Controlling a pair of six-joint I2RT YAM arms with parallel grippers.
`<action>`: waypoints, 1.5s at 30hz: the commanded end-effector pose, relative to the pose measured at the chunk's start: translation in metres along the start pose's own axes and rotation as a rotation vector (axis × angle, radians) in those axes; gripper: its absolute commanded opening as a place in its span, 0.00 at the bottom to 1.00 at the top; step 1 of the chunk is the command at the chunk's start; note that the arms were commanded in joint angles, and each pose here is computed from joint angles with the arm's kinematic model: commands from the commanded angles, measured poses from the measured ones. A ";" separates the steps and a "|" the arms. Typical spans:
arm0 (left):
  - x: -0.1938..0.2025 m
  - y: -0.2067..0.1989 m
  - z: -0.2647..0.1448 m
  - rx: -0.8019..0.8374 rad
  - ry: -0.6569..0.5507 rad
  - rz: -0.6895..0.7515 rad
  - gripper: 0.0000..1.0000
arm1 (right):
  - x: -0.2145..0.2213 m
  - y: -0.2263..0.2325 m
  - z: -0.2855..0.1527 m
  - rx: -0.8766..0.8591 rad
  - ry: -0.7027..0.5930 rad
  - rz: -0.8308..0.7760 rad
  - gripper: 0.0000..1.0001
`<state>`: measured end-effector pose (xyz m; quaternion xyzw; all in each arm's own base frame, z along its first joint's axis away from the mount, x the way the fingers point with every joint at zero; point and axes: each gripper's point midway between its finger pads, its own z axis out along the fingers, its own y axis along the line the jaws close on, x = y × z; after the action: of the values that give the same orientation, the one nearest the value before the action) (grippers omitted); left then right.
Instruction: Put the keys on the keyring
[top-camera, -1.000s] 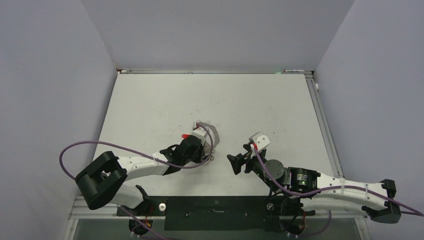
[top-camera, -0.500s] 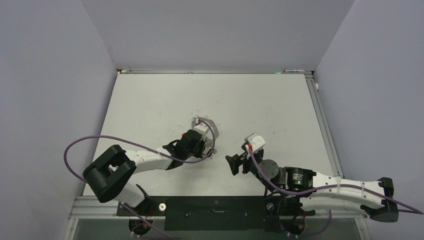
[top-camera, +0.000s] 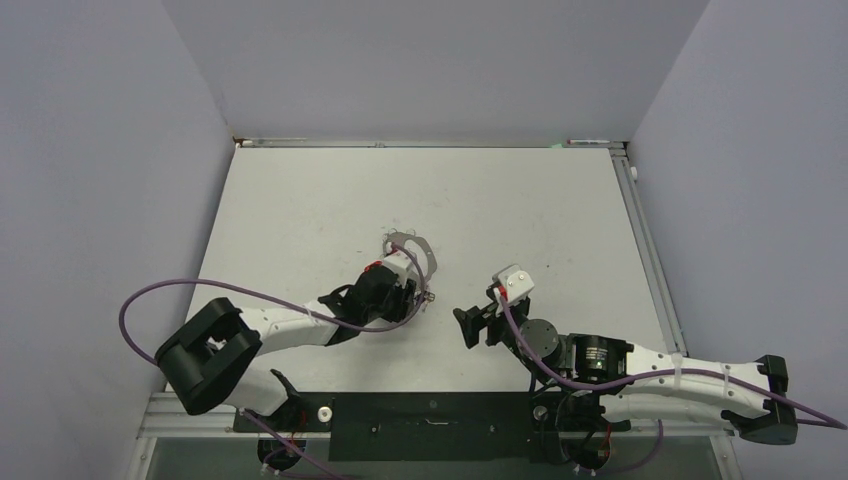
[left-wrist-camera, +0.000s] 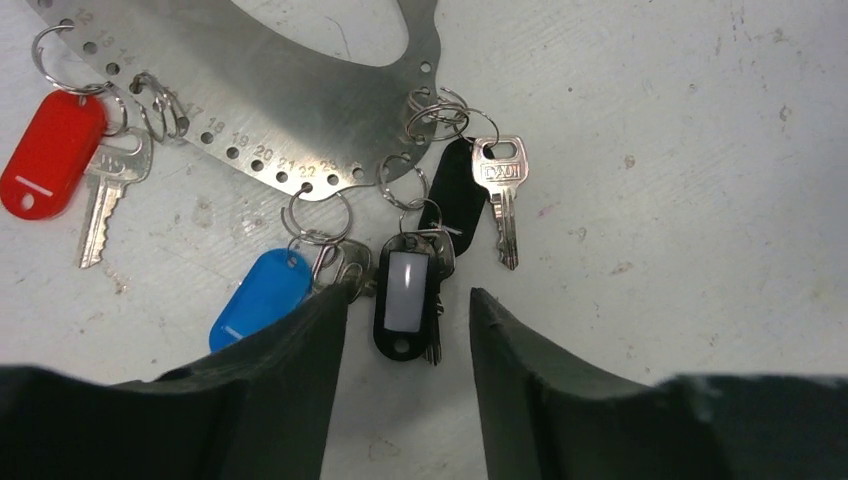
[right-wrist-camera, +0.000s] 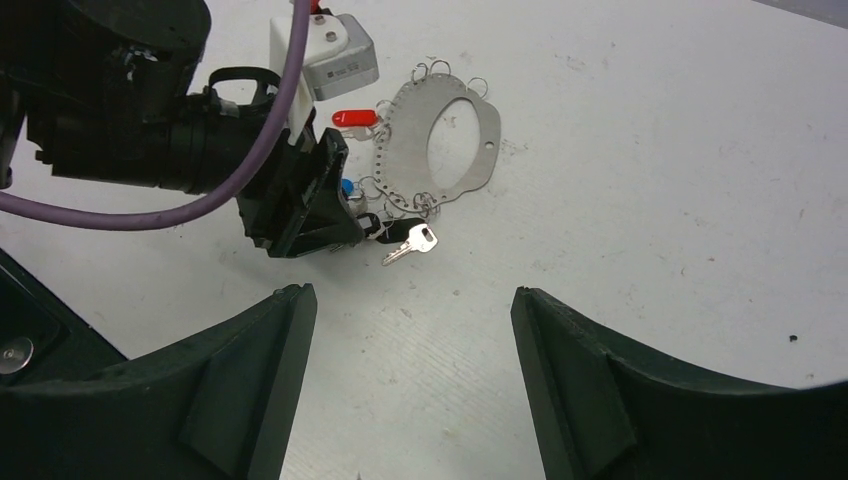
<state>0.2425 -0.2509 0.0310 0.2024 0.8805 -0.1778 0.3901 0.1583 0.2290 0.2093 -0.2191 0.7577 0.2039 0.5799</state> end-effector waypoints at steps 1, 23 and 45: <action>-0.023 0.004 -0.021 -0.036 -0.058 -0.058 0.51 | -0.020 -0.006 -0.004 0.032 -0.045 0.036 0.73; -0.135 0.046 -0.256 -0.143 -0.617 -0.165 0.96 | -0.061 -0.020 -0.023 0.033 -0.211 0.163 0.76; -0.102 0.074 -0.221 -0.279 -0.535 -0.045 0.96 | -0.063 -0.087 -0.079 0.078 -0.439 0.491 0.87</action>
<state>0.2067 -0.1005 0.2276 0.0704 0.7785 -0.0860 0.6178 0.1625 0.1209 0.2827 0.0325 0.6579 0.3343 0.6741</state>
